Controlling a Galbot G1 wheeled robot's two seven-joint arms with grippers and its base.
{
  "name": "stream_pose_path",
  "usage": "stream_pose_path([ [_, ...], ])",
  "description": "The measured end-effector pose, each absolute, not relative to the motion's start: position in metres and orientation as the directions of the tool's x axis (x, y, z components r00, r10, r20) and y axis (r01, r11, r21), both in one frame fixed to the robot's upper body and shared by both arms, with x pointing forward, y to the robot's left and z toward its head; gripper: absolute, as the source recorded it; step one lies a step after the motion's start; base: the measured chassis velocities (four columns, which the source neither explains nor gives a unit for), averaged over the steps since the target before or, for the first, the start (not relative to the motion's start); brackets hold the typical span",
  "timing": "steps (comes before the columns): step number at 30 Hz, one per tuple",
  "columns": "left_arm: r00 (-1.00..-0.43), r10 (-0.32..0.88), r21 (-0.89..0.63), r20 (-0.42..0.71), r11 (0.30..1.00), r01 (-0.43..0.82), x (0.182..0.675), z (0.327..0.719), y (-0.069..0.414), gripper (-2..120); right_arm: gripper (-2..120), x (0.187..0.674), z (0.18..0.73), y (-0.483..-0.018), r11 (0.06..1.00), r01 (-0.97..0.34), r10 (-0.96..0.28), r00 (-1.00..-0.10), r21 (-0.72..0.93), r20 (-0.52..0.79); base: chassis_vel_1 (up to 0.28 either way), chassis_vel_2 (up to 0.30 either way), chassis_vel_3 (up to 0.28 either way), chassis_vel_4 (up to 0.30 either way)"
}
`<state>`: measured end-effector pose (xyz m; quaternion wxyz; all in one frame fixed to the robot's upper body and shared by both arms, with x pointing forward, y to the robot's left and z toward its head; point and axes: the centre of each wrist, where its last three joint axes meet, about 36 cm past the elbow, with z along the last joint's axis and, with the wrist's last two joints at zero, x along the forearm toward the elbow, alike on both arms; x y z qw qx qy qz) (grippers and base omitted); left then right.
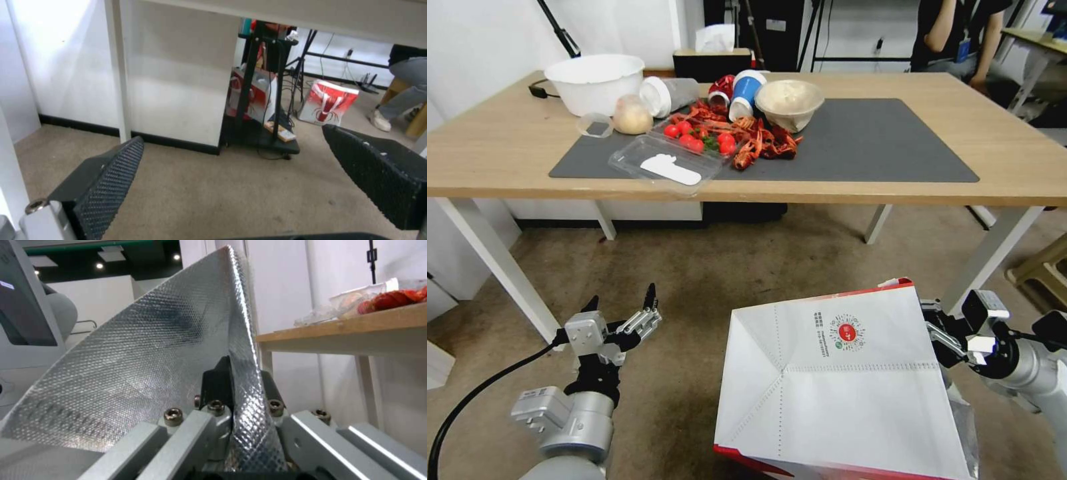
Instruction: Pick up the food delivery bag from the floor and place it on the table.
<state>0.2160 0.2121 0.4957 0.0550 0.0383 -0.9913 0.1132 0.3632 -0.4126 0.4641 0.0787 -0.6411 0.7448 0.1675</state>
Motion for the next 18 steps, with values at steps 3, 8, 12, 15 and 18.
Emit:
stream_pose_path([
  [3,-0.991,-0.064,-0.221,0.118,0.971,-0.089,0.2160,0.4956,0.2120,100,0,0.3630,0.4642,-0.4129,0.122,-0.981,-0.928,-0.166,0.148,-0.332,0.000,0.000,0.000,0.000],
  [8,-0.991,-0.063,-0.221,0.119,0.971,-0.089,0.2159,0.4954,0.2118,100,0,0.3629,0.4662,-0.4135,0.122,-0.982,-0.929,-0.164,0.145,-0.333,0.000,0.000,0.000,0.000],
  [12,-0.991,-0.063,-0.221,0.120,0.971,-0.089,0.2159,0.4950,0.2118,100,0,0.3624,0.4663,-0.4140,0.122,-0.982,-0.929,-0.164,0.146,-0.332,0.000,0.000,0.000,0.000],
  [15,-0.991,-0.063,-0.221,0.120,0.971,-0.088,0.2160,0.4950,0.2117,100,0,0.3623,0.4662,-0.4140,0.121,-0.982,-0.929,-0.164,0.146,-0.332,0.000,0.000,0.000,0.000],
  [18,-0.991,-0.062,-0.221,0.119,0.971,-0.087,0.2161,0.4950,0.2116,100,0,0.3624,0.4668,-0.4139,0.120,-0.982,-0.929,-0.163,0.146,-0.331,0.000,0.000,0.000,0.000],
])
